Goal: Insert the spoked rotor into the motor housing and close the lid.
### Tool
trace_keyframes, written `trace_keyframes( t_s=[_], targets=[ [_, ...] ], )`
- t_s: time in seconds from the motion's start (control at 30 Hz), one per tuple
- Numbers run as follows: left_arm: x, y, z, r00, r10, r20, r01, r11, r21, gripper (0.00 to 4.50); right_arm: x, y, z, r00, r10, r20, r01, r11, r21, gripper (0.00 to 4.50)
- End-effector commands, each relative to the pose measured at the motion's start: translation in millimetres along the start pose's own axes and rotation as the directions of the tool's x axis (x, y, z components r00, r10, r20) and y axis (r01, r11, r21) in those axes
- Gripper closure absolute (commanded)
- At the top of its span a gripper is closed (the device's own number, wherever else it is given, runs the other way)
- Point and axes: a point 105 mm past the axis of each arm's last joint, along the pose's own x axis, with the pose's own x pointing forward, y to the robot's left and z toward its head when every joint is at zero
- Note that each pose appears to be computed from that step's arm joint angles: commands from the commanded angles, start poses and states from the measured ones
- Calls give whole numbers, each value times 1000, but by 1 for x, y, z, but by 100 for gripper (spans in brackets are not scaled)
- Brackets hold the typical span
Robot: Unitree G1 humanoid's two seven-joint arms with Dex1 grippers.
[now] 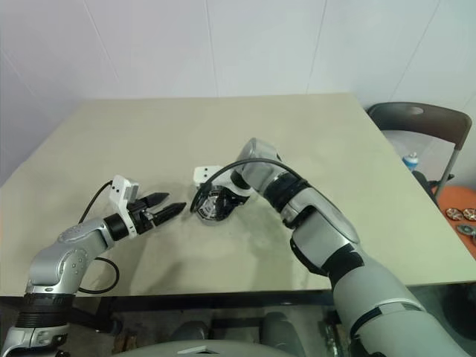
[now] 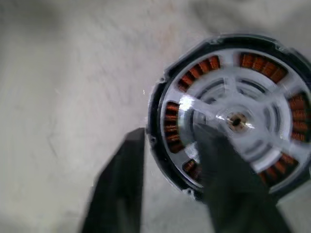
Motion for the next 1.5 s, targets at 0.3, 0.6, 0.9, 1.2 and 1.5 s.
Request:
trace_keyframes(
  t_s=[0.3, 0.6, 0.9, 1.2, 1.5],
  targets=[
    [-1, -5, 17, 998, -49, 38, 48, 998, 26, 24, -61, 35, 39, 976, 119, 184, -48, 937, -347, 253],
    [-3, -7, 17, 997, -73, 33, 72, 997, 33, 24, -35, 9, -3, 982, -177, 63, 151, 545, -824, 253],
    [-4, -5, 18, 998, -58, 35, 57, 998, 35, 24, -26, 5, -9, 985, -169, 20, 101, 486, -868, 253],
    [-4, -6, 15, 998, -44, 36, 42, 999, 31, 24, -16, 1, -15, 983, -181, -18, 68, 458, -886, 253],
    [-4, -5, 13, 999, -31, 39, 29, 999, 31, 24, -10, -10, -28, 975, -217, -43, 67, 474, -878, 253]
  ],
)
